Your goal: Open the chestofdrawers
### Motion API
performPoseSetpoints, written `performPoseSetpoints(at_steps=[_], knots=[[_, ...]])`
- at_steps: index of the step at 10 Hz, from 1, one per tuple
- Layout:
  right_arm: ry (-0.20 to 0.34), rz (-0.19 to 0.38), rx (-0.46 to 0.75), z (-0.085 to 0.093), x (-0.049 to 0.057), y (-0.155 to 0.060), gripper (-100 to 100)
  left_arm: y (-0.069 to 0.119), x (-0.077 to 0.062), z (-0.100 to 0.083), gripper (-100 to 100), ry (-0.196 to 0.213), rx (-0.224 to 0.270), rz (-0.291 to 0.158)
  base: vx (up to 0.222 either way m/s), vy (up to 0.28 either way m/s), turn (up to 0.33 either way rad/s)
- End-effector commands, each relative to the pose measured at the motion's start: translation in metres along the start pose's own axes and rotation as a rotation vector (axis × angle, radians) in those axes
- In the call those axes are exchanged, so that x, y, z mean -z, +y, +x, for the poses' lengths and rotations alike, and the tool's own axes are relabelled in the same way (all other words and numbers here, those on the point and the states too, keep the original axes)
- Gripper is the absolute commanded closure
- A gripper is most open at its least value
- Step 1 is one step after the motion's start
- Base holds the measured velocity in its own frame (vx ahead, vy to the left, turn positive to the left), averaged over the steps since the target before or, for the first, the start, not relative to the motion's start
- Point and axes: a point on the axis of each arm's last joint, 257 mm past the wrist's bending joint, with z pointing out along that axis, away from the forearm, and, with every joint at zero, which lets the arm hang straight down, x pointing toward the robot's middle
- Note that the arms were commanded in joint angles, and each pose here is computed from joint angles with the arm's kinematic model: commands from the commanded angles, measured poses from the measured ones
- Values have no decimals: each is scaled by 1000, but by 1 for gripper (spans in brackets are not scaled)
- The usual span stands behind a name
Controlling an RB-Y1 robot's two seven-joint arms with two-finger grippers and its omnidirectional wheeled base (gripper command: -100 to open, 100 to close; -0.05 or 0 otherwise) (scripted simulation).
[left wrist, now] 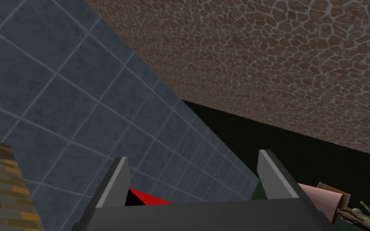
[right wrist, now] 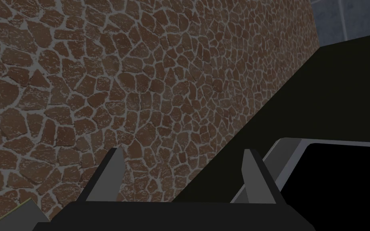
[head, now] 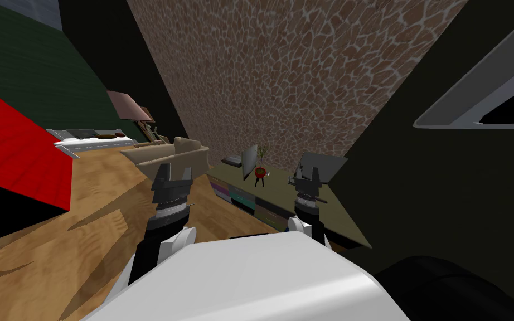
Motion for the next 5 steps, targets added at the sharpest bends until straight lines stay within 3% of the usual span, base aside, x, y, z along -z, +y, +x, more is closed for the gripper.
performPoseSetpoints(at_steps=[1,5], knots=[[0,0,0,0,0,0,0,0,0,0,0,0,0,0,0,0,0],[0,0,0,0,0,0,0,0,0,0,0,0,0,0,0,0,0]])
